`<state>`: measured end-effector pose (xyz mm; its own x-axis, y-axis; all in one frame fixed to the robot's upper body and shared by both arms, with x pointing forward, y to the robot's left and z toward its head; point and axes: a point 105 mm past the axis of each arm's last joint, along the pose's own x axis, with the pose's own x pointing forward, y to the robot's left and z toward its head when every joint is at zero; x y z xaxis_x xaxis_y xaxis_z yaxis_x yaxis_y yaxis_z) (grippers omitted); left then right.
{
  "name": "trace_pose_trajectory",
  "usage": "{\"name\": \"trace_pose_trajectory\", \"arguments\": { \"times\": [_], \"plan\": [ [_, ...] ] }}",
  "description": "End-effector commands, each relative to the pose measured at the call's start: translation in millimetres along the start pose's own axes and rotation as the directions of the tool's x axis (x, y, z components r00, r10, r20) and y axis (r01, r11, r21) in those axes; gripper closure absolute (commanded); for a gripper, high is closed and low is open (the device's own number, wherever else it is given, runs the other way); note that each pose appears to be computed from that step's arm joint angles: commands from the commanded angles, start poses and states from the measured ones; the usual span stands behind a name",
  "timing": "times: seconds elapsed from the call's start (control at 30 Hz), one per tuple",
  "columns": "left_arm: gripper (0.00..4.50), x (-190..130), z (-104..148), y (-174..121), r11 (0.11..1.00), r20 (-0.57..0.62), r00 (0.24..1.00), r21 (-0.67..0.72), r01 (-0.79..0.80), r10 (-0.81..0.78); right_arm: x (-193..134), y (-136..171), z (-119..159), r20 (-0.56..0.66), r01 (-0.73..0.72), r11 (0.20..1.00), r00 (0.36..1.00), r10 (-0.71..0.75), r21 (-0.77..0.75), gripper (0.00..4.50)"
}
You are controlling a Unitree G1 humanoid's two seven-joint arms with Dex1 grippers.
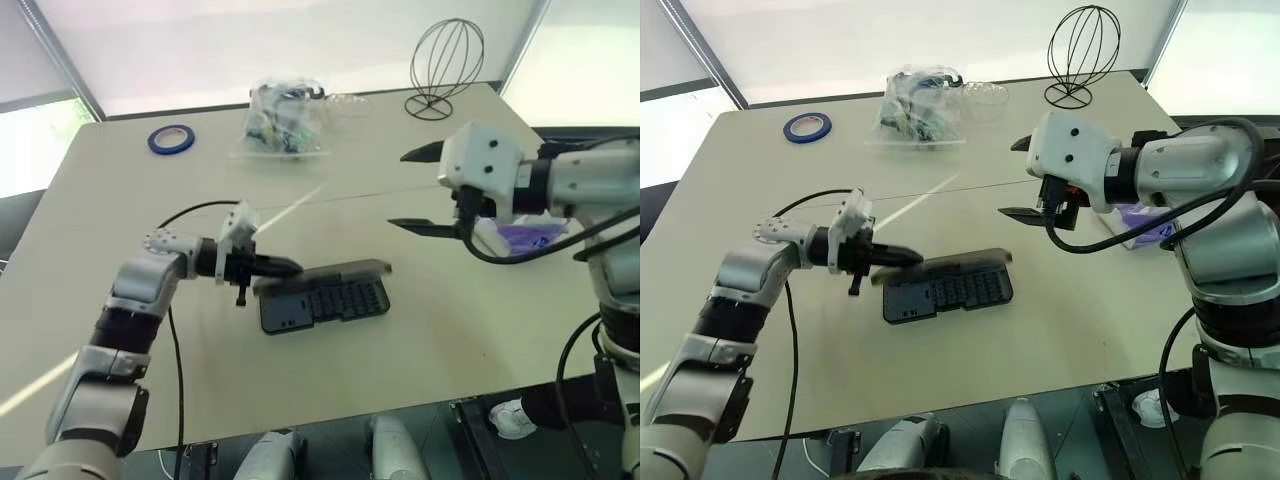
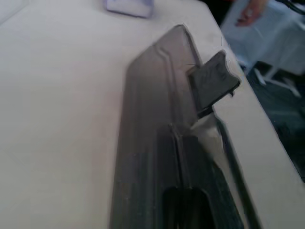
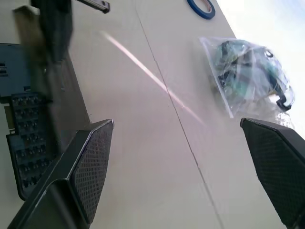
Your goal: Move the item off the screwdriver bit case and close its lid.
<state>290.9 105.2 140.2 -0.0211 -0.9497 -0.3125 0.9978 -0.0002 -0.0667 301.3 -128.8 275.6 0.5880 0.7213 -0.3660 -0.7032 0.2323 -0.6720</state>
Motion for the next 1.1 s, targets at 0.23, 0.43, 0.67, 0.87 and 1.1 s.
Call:
{"name": "trace_pose_trajectory", "arguments": {
  "times": [0.23, 0.43, 0.67, 0.87, 1.1],
  "plan": [
    [4.50, -32, 72, 39, 0.959, 0.241, 0.933, 0.026, -0.281, 0.266, 19, 74, -22, 0.008, -0.173, 0.972, 0.985, 0.174, 0.157, 0.10],
    [4.50, -21, 81, 68, 0.941, 0.163, 0.947, 0.155, -0.300, 0.275, 33, 121, -15, 0.115, -0.344, 0.899, 0.939, 0.325, 0.270, 0.63],
    [4.50, 34, 41, 95, 0.946, -0.033, 0.979, 0.268, -0.184, 0.200, 49, 152, -29, 0.162, -0.402, 0.828, 0.916, 0.368, 0.392, 4.20],
    [4.50, 53, 13, 99, 0.935, -0.222, 0.960, 0.343, -0.088, 0.172, 75, 160, -36, 0.137, -0.341, 0.836, 0.940, 0.313, 0.431, 4.41],
    [4.50, 59, -12, 90, 0.929, -0.346, 0.932, 0.368, 0.031, 0.105, 112, 161, -63, 0.017, -0.212, 0.880, 0.974, 0.227, 0.426, 4.41]
  ]
}}
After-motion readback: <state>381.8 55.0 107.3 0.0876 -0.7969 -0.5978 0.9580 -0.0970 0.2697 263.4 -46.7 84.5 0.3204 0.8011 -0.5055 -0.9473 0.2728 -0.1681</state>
